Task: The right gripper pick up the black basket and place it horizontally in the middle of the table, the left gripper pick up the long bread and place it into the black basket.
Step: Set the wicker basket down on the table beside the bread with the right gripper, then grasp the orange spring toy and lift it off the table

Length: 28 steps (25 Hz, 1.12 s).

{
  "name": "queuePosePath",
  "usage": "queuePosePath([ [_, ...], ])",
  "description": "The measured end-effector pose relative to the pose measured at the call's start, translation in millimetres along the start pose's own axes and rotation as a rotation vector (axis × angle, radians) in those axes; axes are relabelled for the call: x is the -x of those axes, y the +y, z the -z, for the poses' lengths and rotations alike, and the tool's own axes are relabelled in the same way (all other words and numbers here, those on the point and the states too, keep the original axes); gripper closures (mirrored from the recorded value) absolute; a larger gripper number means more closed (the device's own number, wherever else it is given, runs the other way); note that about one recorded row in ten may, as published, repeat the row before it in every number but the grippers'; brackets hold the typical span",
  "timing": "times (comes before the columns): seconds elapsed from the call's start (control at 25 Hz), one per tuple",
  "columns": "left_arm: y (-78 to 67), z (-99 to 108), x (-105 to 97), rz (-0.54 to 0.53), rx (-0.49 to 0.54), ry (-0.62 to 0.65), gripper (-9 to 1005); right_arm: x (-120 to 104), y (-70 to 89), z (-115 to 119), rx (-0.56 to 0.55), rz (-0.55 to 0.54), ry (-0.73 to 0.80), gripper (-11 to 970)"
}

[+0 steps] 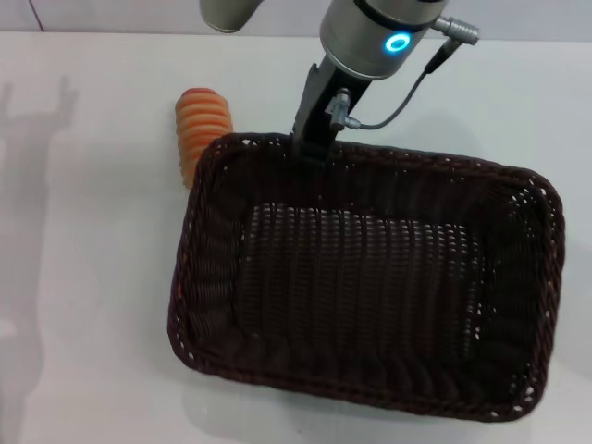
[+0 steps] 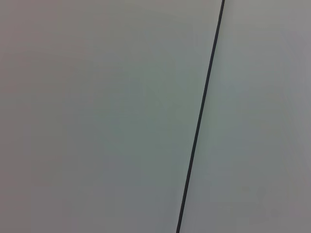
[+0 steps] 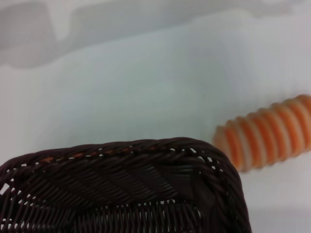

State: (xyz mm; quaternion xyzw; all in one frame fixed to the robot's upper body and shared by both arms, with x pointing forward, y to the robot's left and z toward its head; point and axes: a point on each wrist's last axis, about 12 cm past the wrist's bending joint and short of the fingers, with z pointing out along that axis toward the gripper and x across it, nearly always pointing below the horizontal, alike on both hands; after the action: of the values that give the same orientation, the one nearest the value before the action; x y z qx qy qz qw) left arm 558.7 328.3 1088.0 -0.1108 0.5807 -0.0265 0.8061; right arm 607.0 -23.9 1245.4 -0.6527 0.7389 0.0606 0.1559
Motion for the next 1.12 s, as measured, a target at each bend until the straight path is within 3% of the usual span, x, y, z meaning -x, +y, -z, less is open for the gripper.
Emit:
queuePosePath([
  [0.24, -3.8, -1, 1, 0.021, -0.017, -0.011, 150, 4, -3.3, -1, -0.035, 0.005, -0.006, 743],
  [0.4, -6.0, -2, 1, 0.023, -0.024, -0.013, 150, 7, 0.3, -5, -0.043, 0.029, 0.009, 583],
  [0.68, -8.3, -2, 1, 0.023, -0.033, -0.012, 150, 6, -4.6, -2, -0.107, 0.004, -0.013, 569],
  [0.76, -8.6, -2, 1, 0.028, -0.036, -0.013, 150, -10, -22.2, 7, -0.230, -0.071, -0.049, 570],
  [0.92, -11.0, -5, 3, 0.048, -0.049, -0.023, 150, -33, -37.3, 15, -0.328, -0.155, -0.095, 571],
  [1.12, -17.6, -7, 6, 0.070, -0.079, -0.029, 150, -79, -40.5, 30, -0.507, -0.247, -0.224, 572],
])
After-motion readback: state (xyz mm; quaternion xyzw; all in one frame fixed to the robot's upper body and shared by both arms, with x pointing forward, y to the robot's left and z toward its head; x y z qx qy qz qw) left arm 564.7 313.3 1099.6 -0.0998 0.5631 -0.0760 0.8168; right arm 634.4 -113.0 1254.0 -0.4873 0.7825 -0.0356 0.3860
